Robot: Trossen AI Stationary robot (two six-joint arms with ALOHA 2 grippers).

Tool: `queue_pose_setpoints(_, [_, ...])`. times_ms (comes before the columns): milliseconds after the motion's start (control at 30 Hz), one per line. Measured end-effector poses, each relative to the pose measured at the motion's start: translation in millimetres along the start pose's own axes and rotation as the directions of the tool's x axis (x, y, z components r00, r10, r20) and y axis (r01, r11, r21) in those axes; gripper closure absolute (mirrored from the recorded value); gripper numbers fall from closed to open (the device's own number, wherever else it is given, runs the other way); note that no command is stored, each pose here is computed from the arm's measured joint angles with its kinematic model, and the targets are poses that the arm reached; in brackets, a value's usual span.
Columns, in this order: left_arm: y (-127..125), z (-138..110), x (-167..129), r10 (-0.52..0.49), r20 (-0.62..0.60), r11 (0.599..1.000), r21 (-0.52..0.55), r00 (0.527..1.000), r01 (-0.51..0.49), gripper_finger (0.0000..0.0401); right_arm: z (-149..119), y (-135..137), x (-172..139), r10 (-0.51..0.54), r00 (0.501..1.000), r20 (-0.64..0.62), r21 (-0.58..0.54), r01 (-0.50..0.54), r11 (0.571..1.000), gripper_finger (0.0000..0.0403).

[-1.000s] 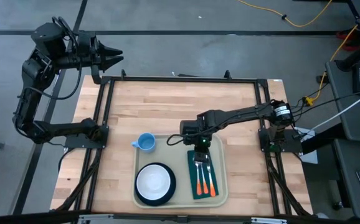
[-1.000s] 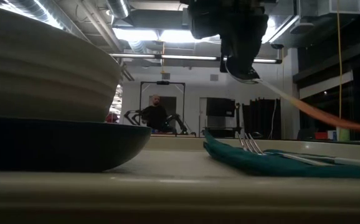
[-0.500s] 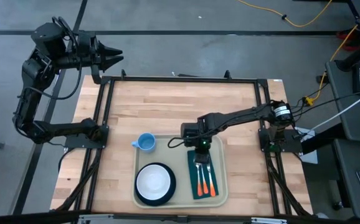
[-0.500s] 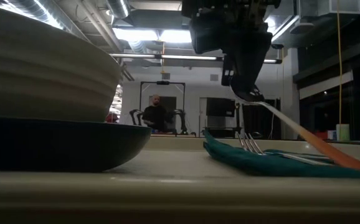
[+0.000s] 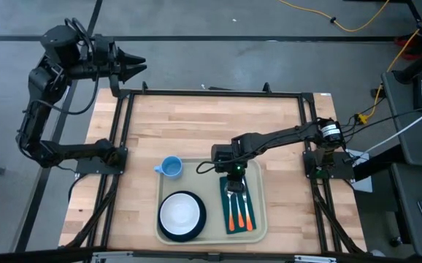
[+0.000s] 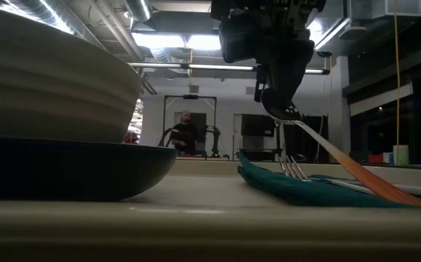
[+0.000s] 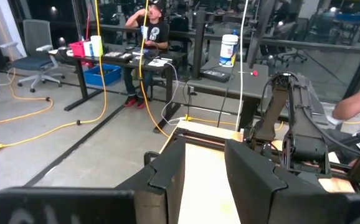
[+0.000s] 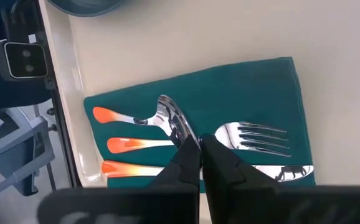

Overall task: Set up tray
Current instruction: Put the orange spoon on top of the green napkin to the left of the orange fork

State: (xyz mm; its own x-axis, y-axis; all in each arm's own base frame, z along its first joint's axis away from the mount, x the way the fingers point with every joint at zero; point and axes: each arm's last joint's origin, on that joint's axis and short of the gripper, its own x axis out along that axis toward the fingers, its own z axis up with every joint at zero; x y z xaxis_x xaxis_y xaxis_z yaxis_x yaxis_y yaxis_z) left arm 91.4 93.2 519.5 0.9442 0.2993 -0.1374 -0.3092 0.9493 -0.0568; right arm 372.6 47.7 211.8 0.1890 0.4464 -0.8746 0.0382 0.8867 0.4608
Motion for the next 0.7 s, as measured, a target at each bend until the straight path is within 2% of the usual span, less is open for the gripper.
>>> queue_pose_setpoints(267, [0.6, 0.1, 0.8, 0.0, 0.0, 1.0, 0.0, 1.0, 0.0, 0.0295, -0.2, -0.1, 0.0, -0.002, 1.0, -0.002, -0.002, 0.001, 1.0, 0.0397])
queue_pose_setpoints(500, [0.5, 0.1, 0.7, 0.0, 0.001, 1.0, 0.0, 1.0, 0.0, 0.0295, -0.4, -0.2, 0.1, -0.007, 1.0, -0.002, -0.001, 0.007, 1.0, 0.038])
queue_pose_setpoints(700, [0.5, 0.1, 0.7, 0.0, 0.001, 1.0, 0.001, 1.0, 0.0, 0.0295, -0.3, -0.3, 0.0, -0.006, 1.0, -0.002, -0.002, 0.006, 1.0, 0.0386])
